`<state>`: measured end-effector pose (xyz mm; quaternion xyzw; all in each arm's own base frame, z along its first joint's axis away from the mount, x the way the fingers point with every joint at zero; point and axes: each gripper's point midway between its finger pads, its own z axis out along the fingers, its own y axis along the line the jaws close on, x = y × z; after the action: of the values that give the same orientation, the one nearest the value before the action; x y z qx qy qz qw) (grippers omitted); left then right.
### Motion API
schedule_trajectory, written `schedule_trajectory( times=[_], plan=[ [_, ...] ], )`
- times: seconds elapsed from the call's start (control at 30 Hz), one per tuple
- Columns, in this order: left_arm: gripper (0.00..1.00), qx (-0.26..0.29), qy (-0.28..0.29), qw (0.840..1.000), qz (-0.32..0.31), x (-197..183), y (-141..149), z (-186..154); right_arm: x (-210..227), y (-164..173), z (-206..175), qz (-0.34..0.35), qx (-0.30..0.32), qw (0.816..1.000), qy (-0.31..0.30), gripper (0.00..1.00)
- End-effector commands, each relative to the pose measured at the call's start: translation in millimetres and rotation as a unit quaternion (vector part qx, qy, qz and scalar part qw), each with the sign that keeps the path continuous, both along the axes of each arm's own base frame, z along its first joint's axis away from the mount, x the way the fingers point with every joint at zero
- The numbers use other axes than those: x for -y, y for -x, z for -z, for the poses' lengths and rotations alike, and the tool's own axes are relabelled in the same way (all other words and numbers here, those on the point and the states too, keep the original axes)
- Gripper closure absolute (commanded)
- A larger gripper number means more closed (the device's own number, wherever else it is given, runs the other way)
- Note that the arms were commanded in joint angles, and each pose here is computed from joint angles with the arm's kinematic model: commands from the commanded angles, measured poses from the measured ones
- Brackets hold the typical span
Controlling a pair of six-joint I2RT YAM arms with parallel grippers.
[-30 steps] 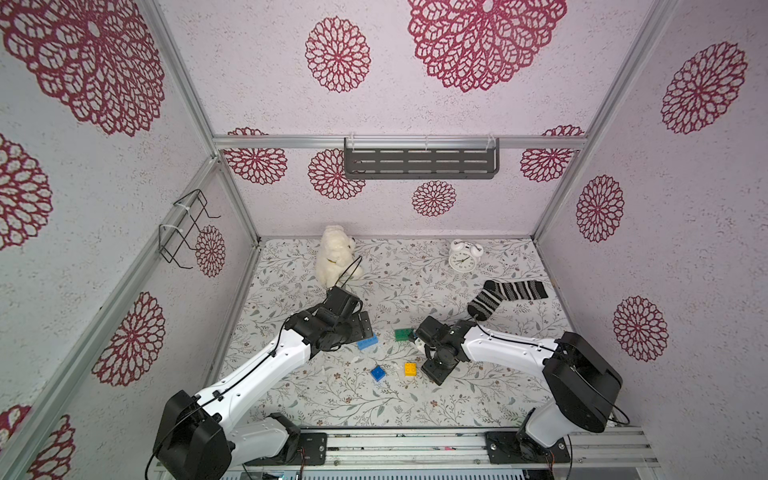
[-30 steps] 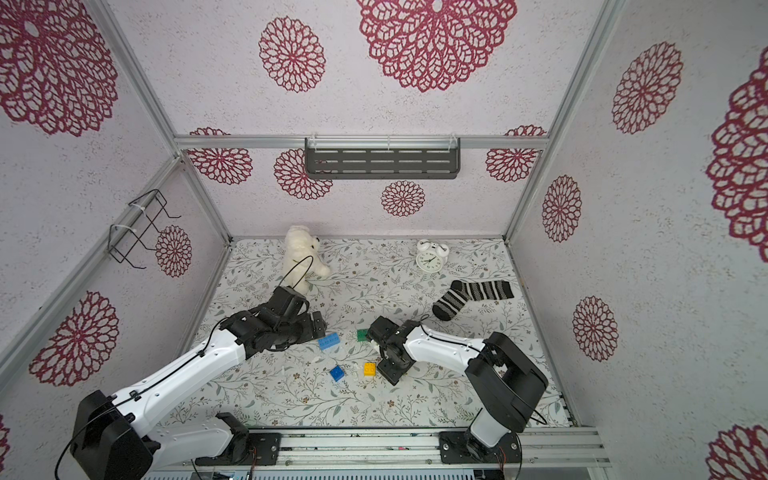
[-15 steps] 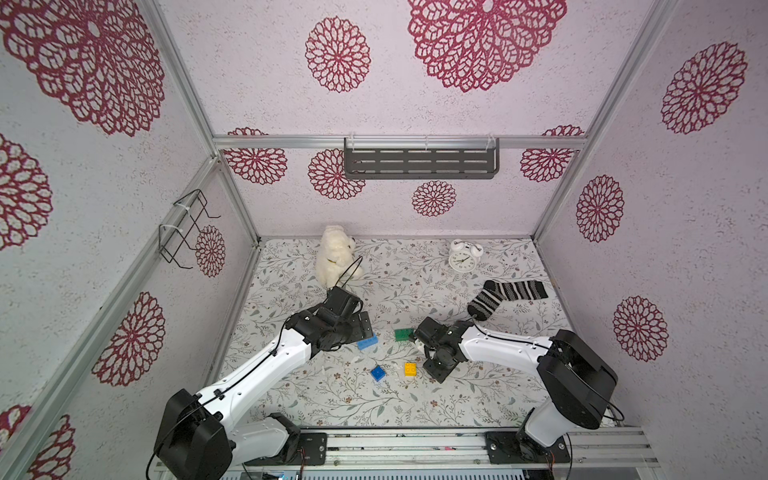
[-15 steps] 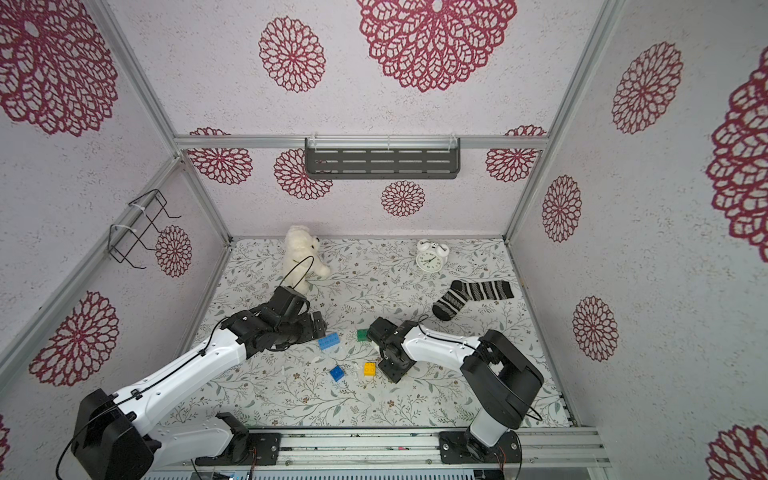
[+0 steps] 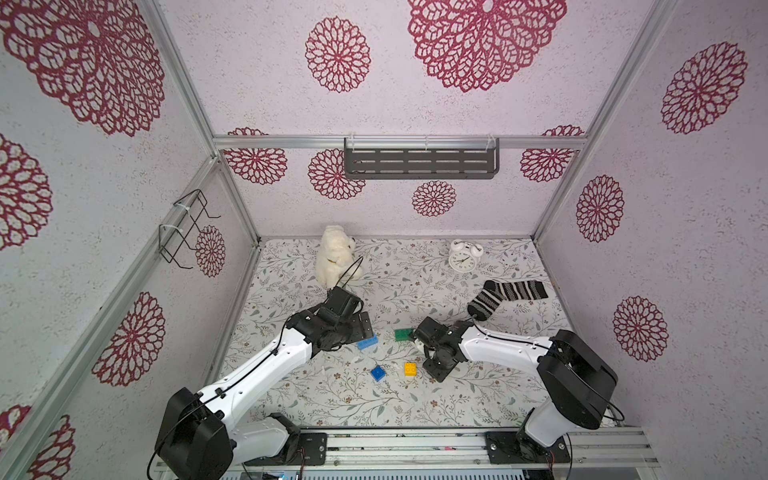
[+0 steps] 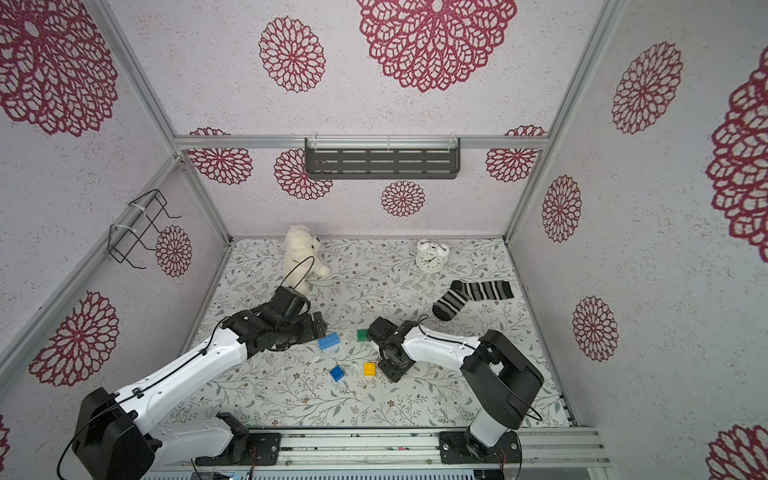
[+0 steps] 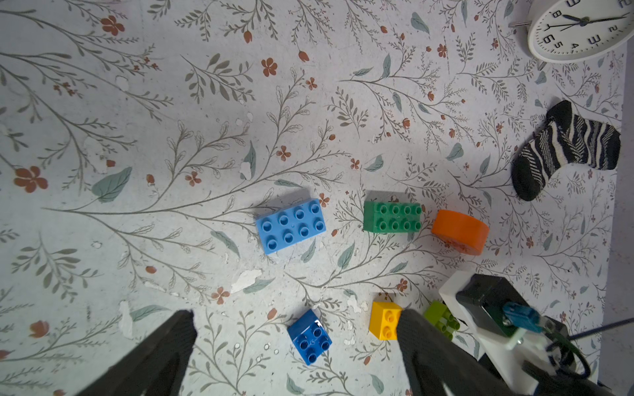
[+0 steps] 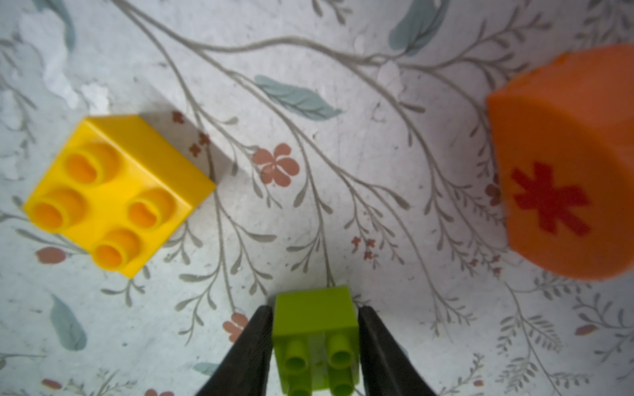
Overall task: Assemble an ice cream with lego
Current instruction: Pick up the lego brick from the center of the board.
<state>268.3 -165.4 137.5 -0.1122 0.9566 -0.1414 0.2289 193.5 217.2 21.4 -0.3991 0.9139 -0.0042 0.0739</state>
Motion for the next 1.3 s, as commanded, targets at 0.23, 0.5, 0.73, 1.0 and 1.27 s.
schedule_trajectory(
  times=[0.23,0.5,0.73,1.0,1.27],
  plan=[
    [0.03,0.006,0.002,1.0,0.011,5,-1,-6,3,-3,-13,0.02,0.012,1.0,0.014,0.52],
    [0.03,0.006,0.001,1.0,0.013,6,-2,-7,1,-2,-13,0.018,0.01,1.0,0.009,0.52],
    [0.03,0.002,0.0,1.0,0.013,8,-3,-5,1,1,-8,0.015,0.0,1.0,0.013,0.53],
    [0.03,-0.003,-0.002,1.0,0.014,8,-3,-2,1,2,-5,0.013,-0.005,1.0,0.014,0.56],
    [0.03,-0.002,-0.004,1.0,0.014,6,-2,-3,-1,0,-13,0.013,0.004,1.0,0.003,0.65]
  ],
)
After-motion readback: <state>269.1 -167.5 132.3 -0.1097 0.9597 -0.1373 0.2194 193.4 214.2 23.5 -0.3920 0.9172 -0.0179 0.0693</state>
